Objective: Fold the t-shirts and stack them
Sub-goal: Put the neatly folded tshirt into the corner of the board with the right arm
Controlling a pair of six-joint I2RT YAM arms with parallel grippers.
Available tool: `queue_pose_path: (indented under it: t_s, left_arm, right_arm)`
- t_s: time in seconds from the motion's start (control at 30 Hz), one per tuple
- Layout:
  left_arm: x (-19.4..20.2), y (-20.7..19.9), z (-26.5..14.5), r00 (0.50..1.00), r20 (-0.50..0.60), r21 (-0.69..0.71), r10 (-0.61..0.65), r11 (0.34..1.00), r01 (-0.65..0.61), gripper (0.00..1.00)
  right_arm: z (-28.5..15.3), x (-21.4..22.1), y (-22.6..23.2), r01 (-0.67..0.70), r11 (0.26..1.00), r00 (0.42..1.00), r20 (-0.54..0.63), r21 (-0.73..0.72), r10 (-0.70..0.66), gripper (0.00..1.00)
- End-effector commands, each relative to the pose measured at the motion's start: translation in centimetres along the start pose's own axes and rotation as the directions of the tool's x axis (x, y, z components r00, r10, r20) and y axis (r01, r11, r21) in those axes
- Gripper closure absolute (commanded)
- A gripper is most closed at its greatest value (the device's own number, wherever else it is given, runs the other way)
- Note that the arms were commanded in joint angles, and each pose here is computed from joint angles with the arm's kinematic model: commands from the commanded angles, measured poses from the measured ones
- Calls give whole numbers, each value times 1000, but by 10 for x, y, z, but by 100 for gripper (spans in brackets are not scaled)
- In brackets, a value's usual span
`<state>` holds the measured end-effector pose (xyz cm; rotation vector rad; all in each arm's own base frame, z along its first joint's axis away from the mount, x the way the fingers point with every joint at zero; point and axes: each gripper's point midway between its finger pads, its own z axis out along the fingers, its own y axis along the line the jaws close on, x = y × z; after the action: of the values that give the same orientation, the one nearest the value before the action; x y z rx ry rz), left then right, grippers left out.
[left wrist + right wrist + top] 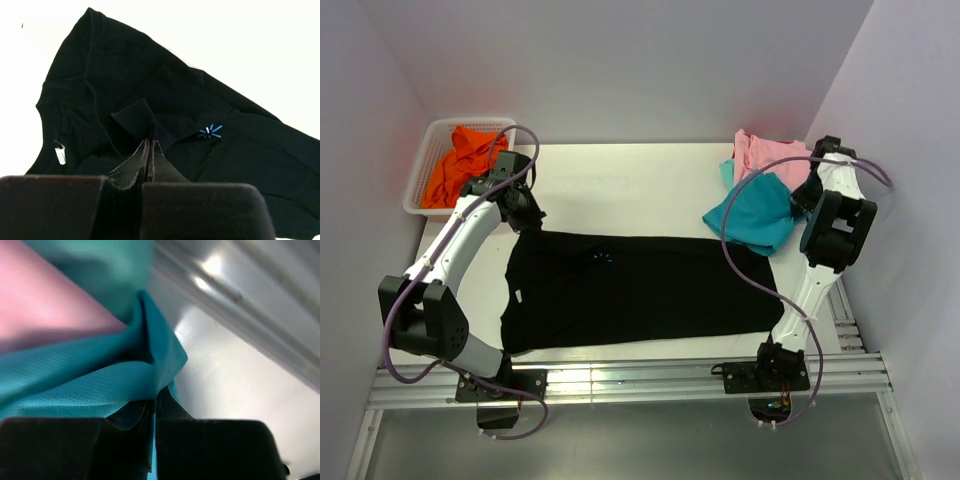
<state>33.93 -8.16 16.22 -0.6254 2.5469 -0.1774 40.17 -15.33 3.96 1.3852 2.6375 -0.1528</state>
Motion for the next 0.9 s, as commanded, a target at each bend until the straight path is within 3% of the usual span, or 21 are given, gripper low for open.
queue_pose_path:
  t_s: [0.0, 0.3, 0.47, 0.5, 0.53, 0.57, 0.6, 0.63, 0.8, 0.87]
  left_arm:
    - [-11, -12, -5, 1000, 28, 40, 14, 999, -15, 100]
    - [-8, -11, -1, 1000, 18, 31, 22, 999, -22, 100]
    - [-9, -11, -1, 999, 11, 26, 33, 999, -34, 100]
    - [-10, -10, -1, 999, 12, 21, 35, 999, -35, 100]
    - [-11, -11, -2, 999, 16, 22, 39, 999, -40, 100]
    - [-11, -10, -2, 999, 14, 16, 41, 999, -41, 100]
    - [-11, -10, -3, 999, 15, 17, 43, 999, -43, 100]
    - [-12, -10, -4, 999, 17, 17, 44, 999, -44, 100]
    - [-13, -13, -6, 999, 26, 35, 34, 999, -35, 100]
    - [-12, -14, -5, 999, 24, 40, 27, 999, -28, 100]
  right_arm:
    - [-37, -56, 7, -51, 998, 986, 160, -33, 56, 100]
    - [-83, -115, 36, -65, 979, 955, 273, -195, 118, 100]
    - [-63, -125, 42, -62, 977, 956, 269, -203, 116, 100]
    - [-59, -125, 43, -60, 977, 958, 263, -204, 113, 92]
    - [-53, -124, 44, -56, 978, 961, 254, -201, 108, 73]
    - [-51, -122, 42, -58, 980, 963, 249, -193, 106, 38]
    - [-48, -119, 40, -56, 982, 966, 239, -183, 100, 19]
    - [-52, -118, 37, -57, 983, 964, 246, -174, 99, 13]
    - [-83, -105, 27, -63, 980, 962, 251, -190, 111, 12]
    - [-117, -95, 22, -63, 972, 952, 278, -225, 126, 12]
